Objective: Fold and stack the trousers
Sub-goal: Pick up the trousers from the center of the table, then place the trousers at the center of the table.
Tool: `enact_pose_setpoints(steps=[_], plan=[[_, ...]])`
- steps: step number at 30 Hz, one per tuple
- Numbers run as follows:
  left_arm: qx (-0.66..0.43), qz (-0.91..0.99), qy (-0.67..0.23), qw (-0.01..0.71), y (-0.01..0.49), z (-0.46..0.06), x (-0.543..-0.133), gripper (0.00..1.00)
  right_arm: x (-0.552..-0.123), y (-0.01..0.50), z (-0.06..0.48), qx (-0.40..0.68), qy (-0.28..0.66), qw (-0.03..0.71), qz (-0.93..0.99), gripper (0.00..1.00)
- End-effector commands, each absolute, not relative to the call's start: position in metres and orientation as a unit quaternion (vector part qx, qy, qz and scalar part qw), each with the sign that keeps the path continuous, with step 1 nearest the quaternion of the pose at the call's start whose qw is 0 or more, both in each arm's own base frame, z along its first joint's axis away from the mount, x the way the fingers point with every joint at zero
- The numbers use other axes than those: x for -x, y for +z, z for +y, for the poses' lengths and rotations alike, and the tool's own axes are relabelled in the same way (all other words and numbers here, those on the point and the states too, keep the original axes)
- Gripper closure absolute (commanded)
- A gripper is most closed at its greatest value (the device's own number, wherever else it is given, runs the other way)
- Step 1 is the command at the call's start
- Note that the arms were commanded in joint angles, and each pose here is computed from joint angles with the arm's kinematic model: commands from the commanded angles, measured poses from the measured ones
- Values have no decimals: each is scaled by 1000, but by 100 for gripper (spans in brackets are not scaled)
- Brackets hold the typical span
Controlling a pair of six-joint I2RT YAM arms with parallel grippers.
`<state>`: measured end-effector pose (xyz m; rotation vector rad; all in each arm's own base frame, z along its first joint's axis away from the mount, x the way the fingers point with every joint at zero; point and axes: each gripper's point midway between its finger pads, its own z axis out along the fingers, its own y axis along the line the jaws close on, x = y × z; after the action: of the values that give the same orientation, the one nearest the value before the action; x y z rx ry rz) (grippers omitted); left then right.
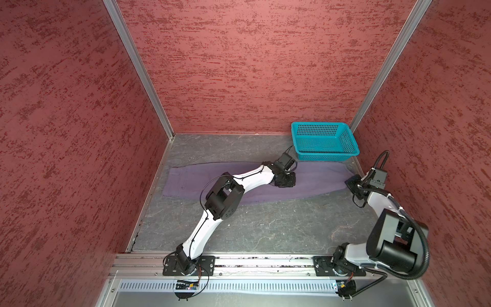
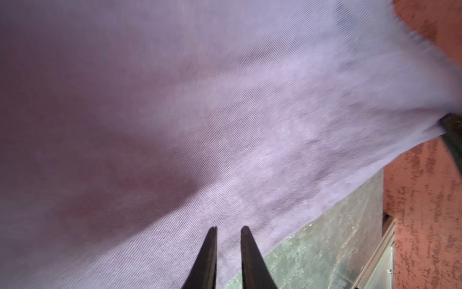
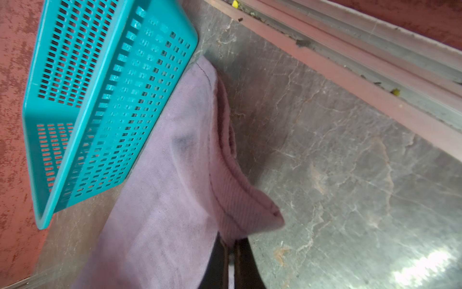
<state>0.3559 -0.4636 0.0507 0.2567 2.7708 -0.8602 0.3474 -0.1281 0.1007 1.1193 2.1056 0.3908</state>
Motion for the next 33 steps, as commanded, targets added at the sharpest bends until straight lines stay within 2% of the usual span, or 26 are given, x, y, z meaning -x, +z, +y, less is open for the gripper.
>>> enact_pose_setpoints(steps=[1, 6, 13, 14, 15, 16, 18, 19, 21, 23, 29, 33], plan=[[-80, 950, -290, 85, 34, -464, -348, 80, -354, 108, -133, -436, 161, 381, 799, 100], [-66, 956, -277, 68, 13, -448, -338, 81, -343, 94, -132, -465, 168, 364, 789, 100], [-37, 957, -281, 62, 12, -422, -342, 81, -327, 81, -140, -501, 174, 346, 774, 100], [-29, 954, -292, 64, 19, -418, -344, 80, -324, 80, -140, -504, 174, 341, 774, 96], [-20, 950, -305, 69, 28, -412, -346, 78, -322, 79, -141, -508, 172, 337, 774, 85], [-10, 947, -313, 74, 36, -404, -349, 75, -320, 78, -142, -511, 169, 336, 773, 80], [4, 940, -329, 88, 58, -386, -358, 60, -316, 77, -144, -519, 171, 335, 768, 72], [16, 938, -333, 91, 67, -372, -362, 55, -315, 78, -145, -523, 175, 337, 763, 65], [37, 933, -341, 108, 87, -345, -369, 51, -315, 79, -143, -526, 185, 339, 757, 50], [69, 929, -340, 133, 105, -304, -375, 49, -315, 81, -142, -524, 190, 342, 757, 44], [188, 925, -263, 200, 119, -170, -365, 47, -307, 92, -138, -496, 174, 362, 770, 44], [261, 920, -210, 205, 108, -100, -346, 27, -302, 104, -134, -475, 169, 381, 775, 45]])
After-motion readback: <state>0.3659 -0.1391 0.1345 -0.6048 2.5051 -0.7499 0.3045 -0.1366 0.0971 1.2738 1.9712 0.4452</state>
